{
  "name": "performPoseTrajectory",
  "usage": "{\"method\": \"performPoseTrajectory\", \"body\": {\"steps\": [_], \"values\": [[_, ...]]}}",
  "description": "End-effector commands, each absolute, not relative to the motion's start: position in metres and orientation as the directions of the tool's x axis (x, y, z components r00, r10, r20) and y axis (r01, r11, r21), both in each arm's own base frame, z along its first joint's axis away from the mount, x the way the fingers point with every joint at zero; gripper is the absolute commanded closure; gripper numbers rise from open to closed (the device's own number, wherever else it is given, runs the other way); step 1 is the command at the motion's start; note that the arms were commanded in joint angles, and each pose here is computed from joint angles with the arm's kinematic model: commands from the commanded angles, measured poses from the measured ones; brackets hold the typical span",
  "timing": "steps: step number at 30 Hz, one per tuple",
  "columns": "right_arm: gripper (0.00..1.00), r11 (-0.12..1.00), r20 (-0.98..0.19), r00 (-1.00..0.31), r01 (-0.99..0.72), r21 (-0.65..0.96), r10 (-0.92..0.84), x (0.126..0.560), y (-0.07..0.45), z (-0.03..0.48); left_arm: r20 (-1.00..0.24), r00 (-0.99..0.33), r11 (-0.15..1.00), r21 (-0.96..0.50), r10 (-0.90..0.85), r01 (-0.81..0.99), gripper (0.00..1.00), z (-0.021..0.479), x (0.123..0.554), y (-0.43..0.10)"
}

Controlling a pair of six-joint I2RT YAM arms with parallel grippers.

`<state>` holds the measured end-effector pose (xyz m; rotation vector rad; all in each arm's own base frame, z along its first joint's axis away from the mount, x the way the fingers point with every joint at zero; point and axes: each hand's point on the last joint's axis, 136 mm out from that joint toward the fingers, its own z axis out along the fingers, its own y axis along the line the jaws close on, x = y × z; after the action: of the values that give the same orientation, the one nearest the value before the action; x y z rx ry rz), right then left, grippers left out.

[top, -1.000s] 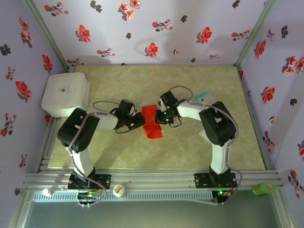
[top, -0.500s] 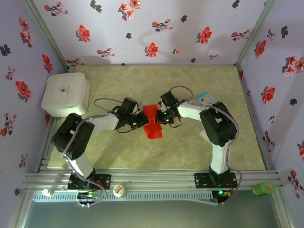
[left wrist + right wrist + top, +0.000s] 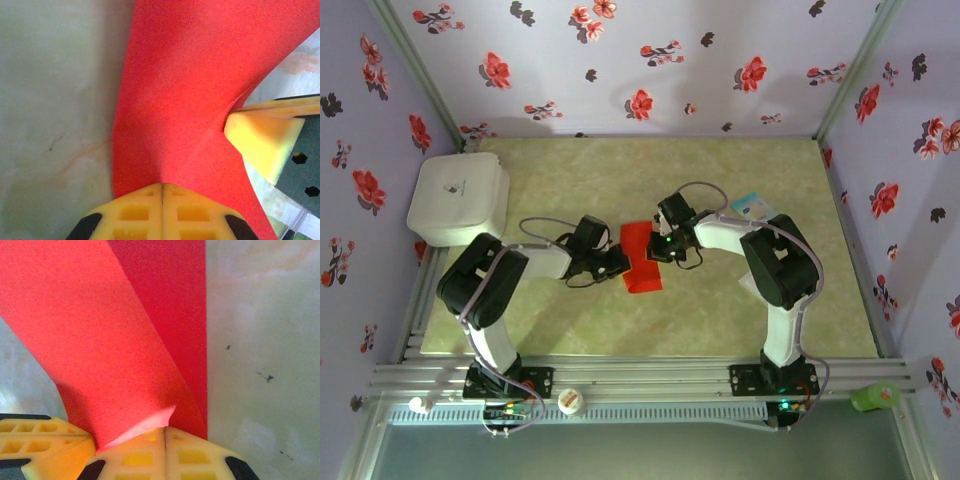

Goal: Fold a paper plane with a square sheet of paper (pick it up from the middle)
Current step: First fold the square sheet of paper in half at the center of the table.

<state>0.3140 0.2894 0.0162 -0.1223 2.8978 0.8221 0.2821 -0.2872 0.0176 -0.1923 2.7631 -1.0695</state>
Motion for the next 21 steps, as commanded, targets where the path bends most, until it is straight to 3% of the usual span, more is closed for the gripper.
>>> {"method": "performPoseTrajectory", "body": {"steps": [1,9,21], "values": [[1.0,0.932,-0.017,-1.0,-0.026,0.361,-0.021,0.285,0.251,-0.022,-0.093,-0.983,0.776,-0.628,-0.157,-0.065,1.0,0.014,0.265,-0.274],[1.0,0.934,-0.02,-1.0,-0.029,0.356,-0.024,0.285,0.25,-0.021,-0.113,-0.976,0.715,-0.697,-0.185,-0.055,1.0,0.049,0.276,-0.294],[1.0,0.934,-0.014,-1.0,-0.026,0.355,-0.022,0.283,0.249,-0.023,-0.016,-0.985,0.731,-0.673,-0.172,-0.117,1.0,0.004,0.25,-0.288]]}}
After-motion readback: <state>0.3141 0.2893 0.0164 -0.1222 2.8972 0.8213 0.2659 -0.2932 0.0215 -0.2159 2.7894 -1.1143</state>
